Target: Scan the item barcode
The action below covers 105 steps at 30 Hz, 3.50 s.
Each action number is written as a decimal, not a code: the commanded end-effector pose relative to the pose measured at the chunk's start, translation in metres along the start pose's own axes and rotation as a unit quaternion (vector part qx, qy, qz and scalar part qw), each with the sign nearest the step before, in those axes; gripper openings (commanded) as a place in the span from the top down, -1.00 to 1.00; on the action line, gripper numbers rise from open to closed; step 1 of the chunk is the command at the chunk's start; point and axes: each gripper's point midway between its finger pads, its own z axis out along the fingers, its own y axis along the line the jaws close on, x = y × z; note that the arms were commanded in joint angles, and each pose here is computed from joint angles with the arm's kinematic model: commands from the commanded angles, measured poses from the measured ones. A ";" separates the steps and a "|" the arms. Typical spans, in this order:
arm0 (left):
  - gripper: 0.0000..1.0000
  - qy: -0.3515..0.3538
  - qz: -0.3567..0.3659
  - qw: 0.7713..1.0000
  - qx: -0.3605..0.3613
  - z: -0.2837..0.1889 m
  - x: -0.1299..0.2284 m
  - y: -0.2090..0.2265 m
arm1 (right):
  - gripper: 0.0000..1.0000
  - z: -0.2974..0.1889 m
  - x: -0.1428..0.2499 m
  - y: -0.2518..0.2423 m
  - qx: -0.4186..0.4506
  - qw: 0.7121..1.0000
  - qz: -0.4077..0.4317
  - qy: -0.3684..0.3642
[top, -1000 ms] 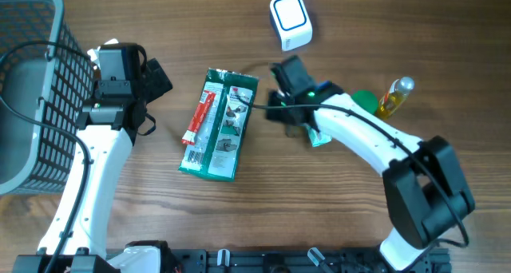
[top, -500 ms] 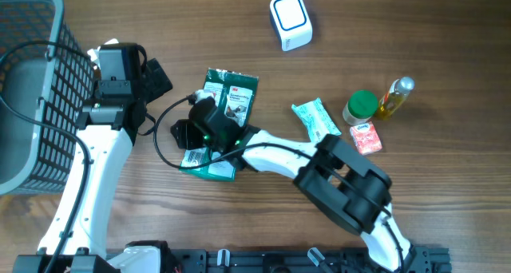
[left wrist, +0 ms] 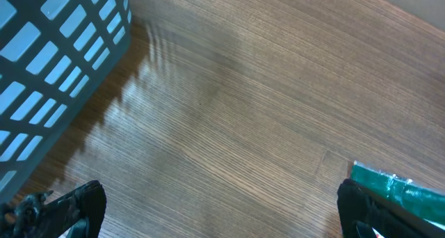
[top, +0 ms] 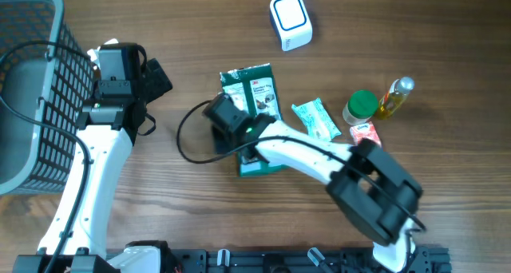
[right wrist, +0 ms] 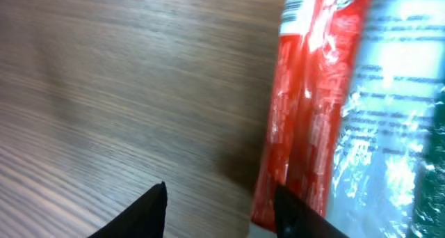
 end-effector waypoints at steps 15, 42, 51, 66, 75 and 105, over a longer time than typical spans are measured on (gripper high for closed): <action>-1.00 -0.007 -0.002 1.000 -0.005 -0.001 -0.004 0.002 | -0.01 -0.007 0.028 -0.033 0.072 0.996 0.015 0.054; -1.00 -0.007 -0.002 1.000 -0.005 -0.001 -0.004 0.002 | -0.60 -0.085 -0.002 -0.079 0.042 0.971 -0.208 0.110; -1.00 -0.007 -0.002 1.000 -0.005 -0.001 -0.004 0.002 | -0.11 -0.070 0.030 -0.091 -0.213 0.959 -0.076 0.172; -1.00 -0.007 -0.002 1.000 -0.005 -0.001 -0.004 0.002 | 0.35 -0.007 0.065 -0.097 -0.166 0.959 -0.030 0.229; -1.00 -0.007 -0.002 1.000 -0.005 -0.001 -0.004 0.002 | 0.91 -0.054 0.004 -0.107 -0.085 0.980 -0.096 0.150; -1.00 -0.007 -0.002 1.000 -0.005 -0.001 -0.004 0.002 | 0.91 -0.075 -0.230 -0.294 0.552 0.701 -0.440 -0.100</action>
